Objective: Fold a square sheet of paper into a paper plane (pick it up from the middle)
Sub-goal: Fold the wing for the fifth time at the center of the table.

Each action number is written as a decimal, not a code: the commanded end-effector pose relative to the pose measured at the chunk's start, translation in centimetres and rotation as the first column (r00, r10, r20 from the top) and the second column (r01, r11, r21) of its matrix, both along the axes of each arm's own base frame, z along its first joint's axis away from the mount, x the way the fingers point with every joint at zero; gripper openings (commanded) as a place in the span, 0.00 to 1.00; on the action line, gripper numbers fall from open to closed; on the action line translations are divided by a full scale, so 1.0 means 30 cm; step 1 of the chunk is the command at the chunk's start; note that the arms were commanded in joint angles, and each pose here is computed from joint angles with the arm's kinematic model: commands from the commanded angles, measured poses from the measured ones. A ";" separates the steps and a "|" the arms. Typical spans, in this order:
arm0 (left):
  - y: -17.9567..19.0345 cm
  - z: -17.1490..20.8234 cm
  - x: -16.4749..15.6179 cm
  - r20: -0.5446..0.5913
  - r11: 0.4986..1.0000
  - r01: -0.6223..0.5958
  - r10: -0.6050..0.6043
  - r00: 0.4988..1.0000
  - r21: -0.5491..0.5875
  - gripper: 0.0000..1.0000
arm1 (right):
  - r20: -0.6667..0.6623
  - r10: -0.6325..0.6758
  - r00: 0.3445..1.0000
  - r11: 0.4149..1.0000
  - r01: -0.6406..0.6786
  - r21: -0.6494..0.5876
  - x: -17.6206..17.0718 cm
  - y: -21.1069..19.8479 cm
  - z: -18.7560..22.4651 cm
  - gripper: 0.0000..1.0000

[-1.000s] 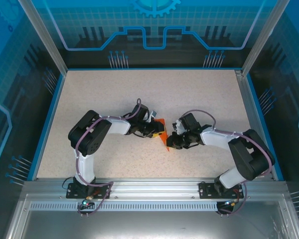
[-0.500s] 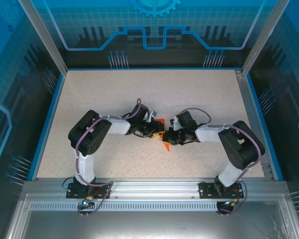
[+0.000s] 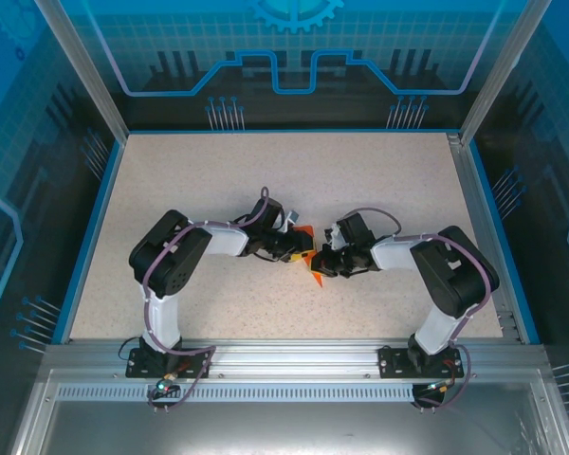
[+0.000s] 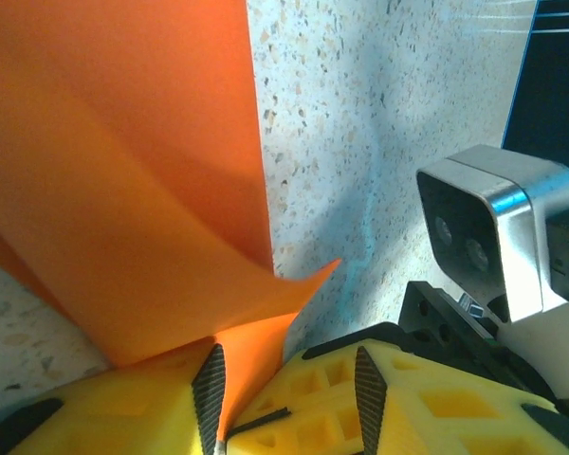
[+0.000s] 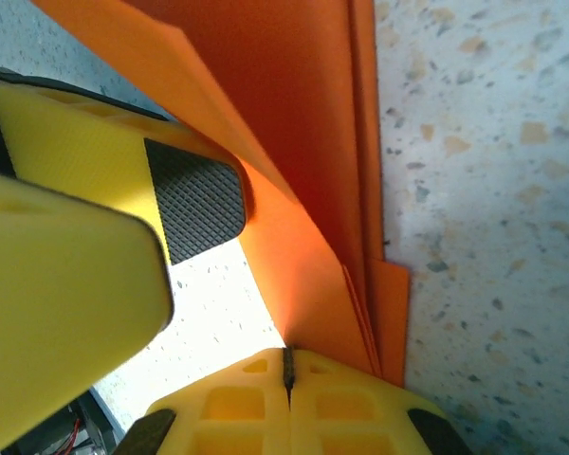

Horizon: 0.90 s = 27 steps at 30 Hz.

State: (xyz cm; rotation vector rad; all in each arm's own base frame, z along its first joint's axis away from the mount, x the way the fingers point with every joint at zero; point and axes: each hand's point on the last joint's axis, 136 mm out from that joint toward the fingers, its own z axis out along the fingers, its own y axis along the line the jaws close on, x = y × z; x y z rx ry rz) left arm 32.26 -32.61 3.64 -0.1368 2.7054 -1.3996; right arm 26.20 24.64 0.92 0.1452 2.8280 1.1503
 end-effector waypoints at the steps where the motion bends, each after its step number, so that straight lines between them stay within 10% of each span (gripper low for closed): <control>1: 0.000 0.129 0.043 0.103 0.999 0.010 -0.007 0.995 -0.031 0.46 | -0.131 -0.009 0.991 0.991 -0.008 -0.132 -0.095 -0.094 -0.132 0.01; 27: 0.041 -0.047 0.117 0.068 0.998 -0.037 0.033 0.997 0.049 0.48 | -0.173 0.005 0.985 0.989 -0.030 -0.144 -0.121 -0.113 -0.148 0.00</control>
